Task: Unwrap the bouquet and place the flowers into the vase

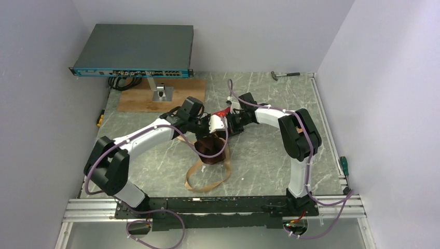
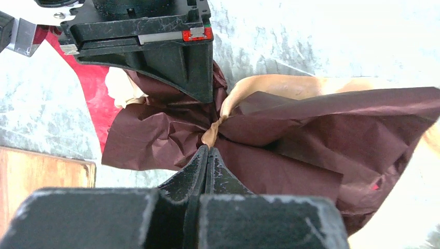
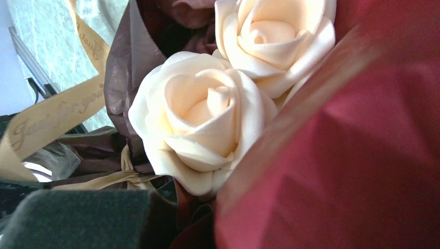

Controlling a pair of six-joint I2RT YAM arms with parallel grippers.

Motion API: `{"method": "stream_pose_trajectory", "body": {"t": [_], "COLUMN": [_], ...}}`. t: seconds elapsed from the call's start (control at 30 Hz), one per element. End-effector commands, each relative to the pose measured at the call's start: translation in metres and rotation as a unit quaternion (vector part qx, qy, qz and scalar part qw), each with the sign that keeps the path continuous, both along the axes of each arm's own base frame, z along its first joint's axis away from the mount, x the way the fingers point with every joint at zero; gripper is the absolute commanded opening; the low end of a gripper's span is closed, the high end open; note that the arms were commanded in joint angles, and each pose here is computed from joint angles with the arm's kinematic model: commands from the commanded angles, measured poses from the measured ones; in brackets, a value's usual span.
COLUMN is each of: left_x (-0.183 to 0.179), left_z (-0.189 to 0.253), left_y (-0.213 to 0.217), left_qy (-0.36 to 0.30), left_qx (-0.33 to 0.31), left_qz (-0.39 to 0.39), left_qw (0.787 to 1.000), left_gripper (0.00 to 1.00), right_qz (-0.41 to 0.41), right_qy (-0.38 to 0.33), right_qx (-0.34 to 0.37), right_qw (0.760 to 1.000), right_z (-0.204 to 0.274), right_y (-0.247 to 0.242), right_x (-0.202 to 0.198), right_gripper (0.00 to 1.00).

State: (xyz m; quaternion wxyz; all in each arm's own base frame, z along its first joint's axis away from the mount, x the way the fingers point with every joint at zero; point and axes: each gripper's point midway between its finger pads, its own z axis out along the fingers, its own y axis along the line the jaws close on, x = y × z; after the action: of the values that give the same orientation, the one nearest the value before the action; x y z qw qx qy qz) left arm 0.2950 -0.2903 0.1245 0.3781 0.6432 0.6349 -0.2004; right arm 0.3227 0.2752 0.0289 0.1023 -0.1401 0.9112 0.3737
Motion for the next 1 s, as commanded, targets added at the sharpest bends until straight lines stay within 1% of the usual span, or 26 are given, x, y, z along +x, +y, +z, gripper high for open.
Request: {"method": "stream_pose_trajectory", "body": {"t": [0.0, 0.17, 0.3, 0.43, 0.5, 0.57, 0.6, 0.63, 0.7, 0.73, 0.77, 0.8, 0.87, 0.97], "left_x": [-0.011, -0.064, -0.089, -0.091, -0.083, -0.069, -0.061, -0.056, -0.050, -0.050, -0.050, -0.051, -0.052, -0.054], "left_z": [0.080, 0.055, 0.022, -0.017, -0.032, -0.040, -0.042, -0.044, -0.046, -0.048, -0.049, -0.051, -0.054, -0.056], "left_y": [0.003, 0.029, 0.039, 0.043, 0.041, 0.035, 0.033, 0.029, 0.022, 0.020, 0.017, 0.015, 0.012, 0.009], "left_qy": [-0.068, -0.035, -0.004, 0.006, 0.007, 0.006, 0.006, 0.008, 0.017, 0.027, 0.038, 0.049, 0.068, 0.083], "left_qx": [-0.065, -0.033, -0.003, 0.034, 0.042, 0.044, 0.043, 0.041, 0.033, 0.029, 0.024, 0.021, 0.015, 0.007], "left_qz": [-0.035, -0.094, -0.117, -0.108, -0.095, -0.069, -0.054, -0.044, -0.032, -0.029, -0.027, -0.023, -0.014, -0.005], "left_qw": [0.995, 0.994, 0.993, 0.994, 0.995, 0.997, 0.998, 0.998, 0.999, 0.999, 0.999, 0.998, 0.997, 0.997], "left_gripper": [0.00, 0.00, 0.00, 0.00, 0.00, 0.00, 0.01, 0.05, 0.14, 0.17, 0.18, 0.19, 0.20, 0.21], "right_qz": [-0.019, -0.027, -0.029, -0.029, -0.022, -0.009, -0.006, -0.002, 0.003, 0.001, 0.003, 0.007, 0.014, 0.036], "right_qy": [-0.058, -0.063, -0.067, -0.069, -0.064, -0.054, -0.049, -0.045, -0.040, -0.043, -0.047, -0.051, -0.058, -0.073], "right_qx": [-0.114, -0.139, -0.140, -0.139, -0.122, -0.098, -0.089, -0.081, -0.059, -0.047, -0.031, -0.014, 0.008, 0.037], "right_qw": [0.992, 0.988, 0.987, 0.987, 0.990, 0.994, 0.995, 0.996, 0.997, 0.998, 0.998, 0.999, 0.998, 0.996], "right_z": [-0.025, -0.031, -0.030, -0.029, -0.026, -0.021, -0.017, -0.013, 0.000, 0.009, 0.019, 0.031, 0.049, 0.071], "right_y": [-0.037, -0.045, -0.045, -0.045, -0.039, -0.032, -0.030, -0.028, -0.026, -0.028, -0.028, -0.028, -0.033, -0.044], "right_x": [0.016, 0.019, 0.022, 0.023, 0.020, 0.016, 0.015, 0.014, 0.013, 0.015, 0.017, 0.018, 0.019, 0.015], "right_gripper": [0.00, 0.00, 0.00, 0.00, 0.00, 0.00, 0.05, 0.14, 0.40, 0.50, 0.60, 0.67, 0.77, 0.78]}}
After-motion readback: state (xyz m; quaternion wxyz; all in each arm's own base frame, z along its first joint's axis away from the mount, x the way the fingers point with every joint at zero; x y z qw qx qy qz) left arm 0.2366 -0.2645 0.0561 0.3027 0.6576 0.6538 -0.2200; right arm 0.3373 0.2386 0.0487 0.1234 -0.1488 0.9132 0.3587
